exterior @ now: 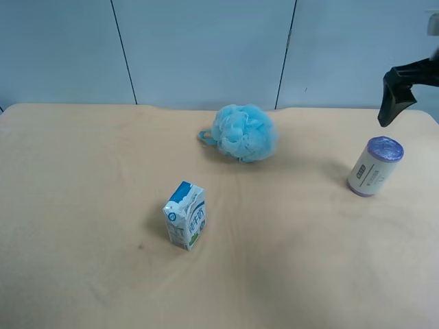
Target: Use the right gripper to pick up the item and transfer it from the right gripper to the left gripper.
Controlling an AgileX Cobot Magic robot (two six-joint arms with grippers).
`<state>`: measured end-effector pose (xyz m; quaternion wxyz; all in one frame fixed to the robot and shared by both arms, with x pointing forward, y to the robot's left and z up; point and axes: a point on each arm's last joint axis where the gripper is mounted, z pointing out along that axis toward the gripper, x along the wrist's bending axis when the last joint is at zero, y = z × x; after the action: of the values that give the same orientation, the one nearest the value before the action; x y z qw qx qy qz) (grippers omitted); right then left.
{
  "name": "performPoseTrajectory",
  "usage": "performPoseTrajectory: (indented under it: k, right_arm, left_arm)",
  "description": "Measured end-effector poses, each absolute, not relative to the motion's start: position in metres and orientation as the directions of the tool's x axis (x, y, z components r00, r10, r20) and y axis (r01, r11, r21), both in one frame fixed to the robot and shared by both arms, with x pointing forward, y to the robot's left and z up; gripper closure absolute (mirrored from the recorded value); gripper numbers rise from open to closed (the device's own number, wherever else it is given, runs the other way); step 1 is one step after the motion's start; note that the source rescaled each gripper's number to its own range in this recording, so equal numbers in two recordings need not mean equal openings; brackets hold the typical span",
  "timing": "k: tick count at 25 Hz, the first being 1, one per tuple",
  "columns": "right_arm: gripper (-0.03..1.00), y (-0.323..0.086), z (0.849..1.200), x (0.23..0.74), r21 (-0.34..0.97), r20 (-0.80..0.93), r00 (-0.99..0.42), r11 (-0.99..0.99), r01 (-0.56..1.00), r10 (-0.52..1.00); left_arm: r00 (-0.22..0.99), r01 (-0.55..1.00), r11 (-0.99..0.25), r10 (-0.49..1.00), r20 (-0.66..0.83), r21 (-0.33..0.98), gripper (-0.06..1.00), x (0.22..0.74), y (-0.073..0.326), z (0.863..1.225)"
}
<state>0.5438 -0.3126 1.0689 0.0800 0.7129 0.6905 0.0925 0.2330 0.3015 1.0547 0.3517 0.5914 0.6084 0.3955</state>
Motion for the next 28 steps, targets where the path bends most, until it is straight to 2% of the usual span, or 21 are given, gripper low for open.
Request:
performPoseTrajectory:
  k: [8, 24, 28]
  right_arm:
    - [-0.03, -0.333, 1.033, 0.564, 0.165, 0.053, 0.082, -0.089, 0.982, 0.995]
    - [-0.03, -0.337, 0.985, 0.589, 0.122, 0.058, 0.084, -0.091, 0.988, 0.995]
    - [-0.03, -0.337, 0.98, 0.594, 0.147, 0.055, 0.084, -0.092, 0.985, 0.995]
  left_arm:
    - [-0.054, 0.441, -0.011, 0.998, 0.039, 0.897, -0.06, 0.233, 0.302, 1.055]
    - [-0.053, 0.441, -0.012, 0.998, 0.04, 0.897, -0.06, 0.233, 0.302, 1.055]
    - [-0.053, 0.441, -0.012, 0.998, 0.04, 0.897, -0.06, 0.233, 0.302, 1.055]
